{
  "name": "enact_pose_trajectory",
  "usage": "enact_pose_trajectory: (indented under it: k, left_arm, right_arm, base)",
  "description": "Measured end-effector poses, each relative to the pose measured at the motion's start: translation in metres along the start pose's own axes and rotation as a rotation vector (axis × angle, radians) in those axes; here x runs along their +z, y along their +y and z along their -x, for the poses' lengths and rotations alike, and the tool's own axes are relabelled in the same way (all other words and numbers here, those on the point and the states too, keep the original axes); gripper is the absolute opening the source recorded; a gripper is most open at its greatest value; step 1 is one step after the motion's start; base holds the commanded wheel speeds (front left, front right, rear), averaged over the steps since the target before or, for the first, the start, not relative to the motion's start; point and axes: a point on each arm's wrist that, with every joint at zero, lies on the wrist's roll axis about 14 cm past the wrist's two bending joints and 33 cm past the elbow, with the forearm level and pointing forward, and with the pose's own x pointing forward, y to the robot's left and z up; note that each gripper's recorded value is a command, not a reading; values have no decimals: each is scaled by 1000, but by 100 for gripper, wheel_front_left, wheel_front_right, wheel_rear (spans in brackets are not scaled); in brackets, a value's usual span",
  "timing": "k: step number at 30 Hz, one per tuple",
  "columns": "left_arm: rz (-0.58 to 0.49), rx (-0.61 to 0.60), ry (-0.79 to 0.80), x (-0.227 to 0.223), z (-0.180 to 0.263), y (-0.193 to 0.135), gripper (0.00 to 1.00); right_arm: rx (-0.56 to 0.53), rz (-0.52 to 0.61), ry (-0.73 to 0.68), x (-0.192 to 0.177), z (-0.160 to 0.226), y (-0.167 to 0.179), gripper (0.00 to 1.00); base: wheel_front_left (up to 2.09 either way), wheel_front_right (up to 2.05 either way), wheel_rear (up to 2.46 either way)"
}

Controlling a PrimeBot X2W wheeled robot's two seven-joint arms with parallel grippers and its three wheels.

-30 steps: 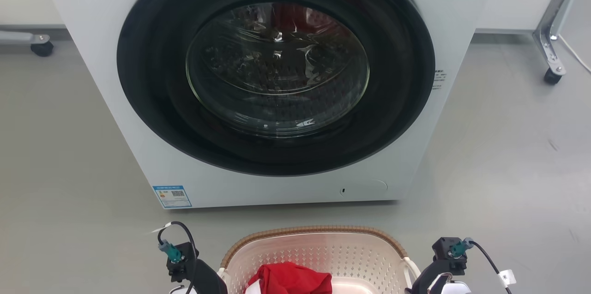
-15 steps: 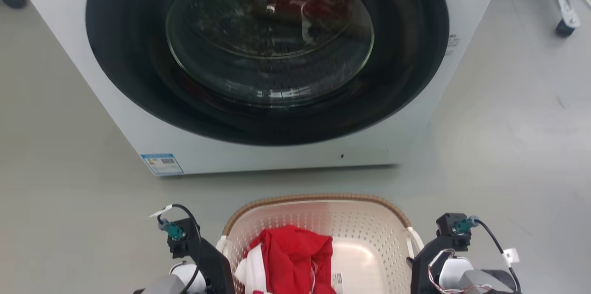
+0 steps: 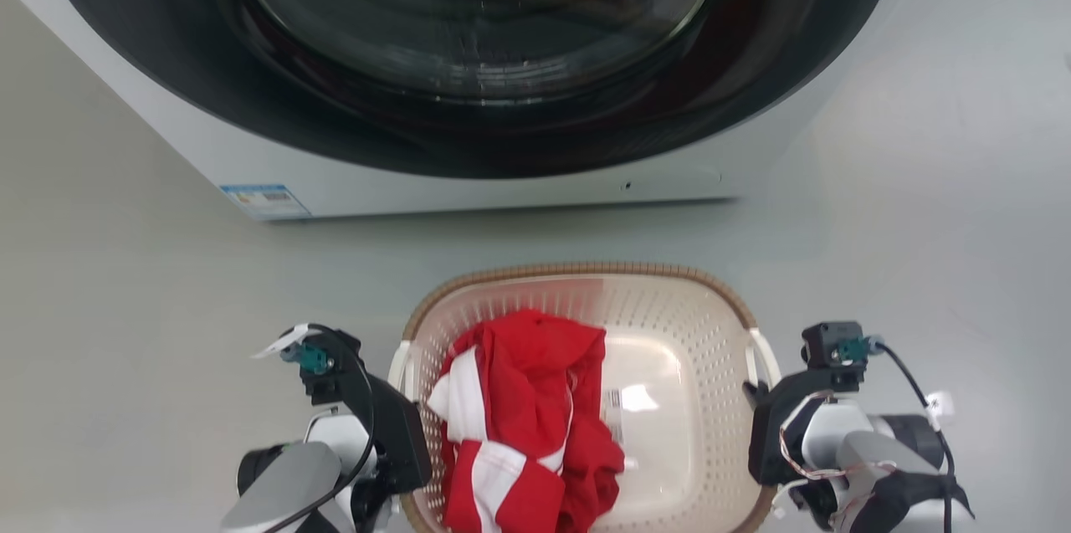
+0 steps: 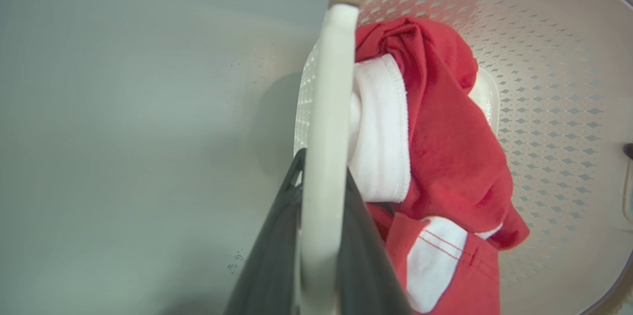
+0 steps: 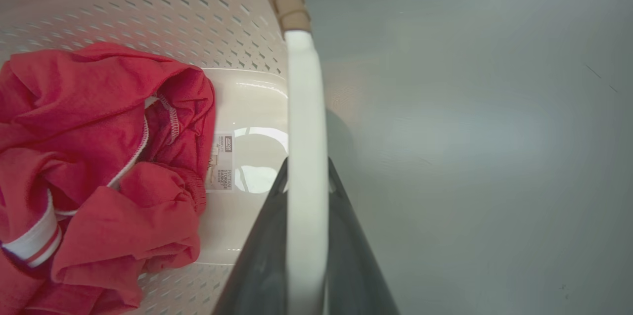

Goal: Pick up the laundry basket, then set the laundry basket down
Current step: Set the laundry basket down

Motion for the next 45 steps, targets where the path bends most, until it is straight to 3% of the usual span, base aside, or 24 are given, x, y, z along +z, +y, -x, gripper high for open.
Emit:
enact_pose_trajectory:
  k: [18,30,45]
  left_arm:
    - [-27,16,-81,38,-66,18,0]
    - [-11,59,-65,26,-92,42,0]
    - [-3,71,-38,14,-104,52,0]
  right_arm:
    - [-10,72,-76,32,-77,-20,0]
    - [6,80,-47,12,-111,-19,0]
    - [4,65,-1,-10,-125,-21,0]
  base:
    - [0,0,0]
    - [0,0,0]
    - [0,0,0]
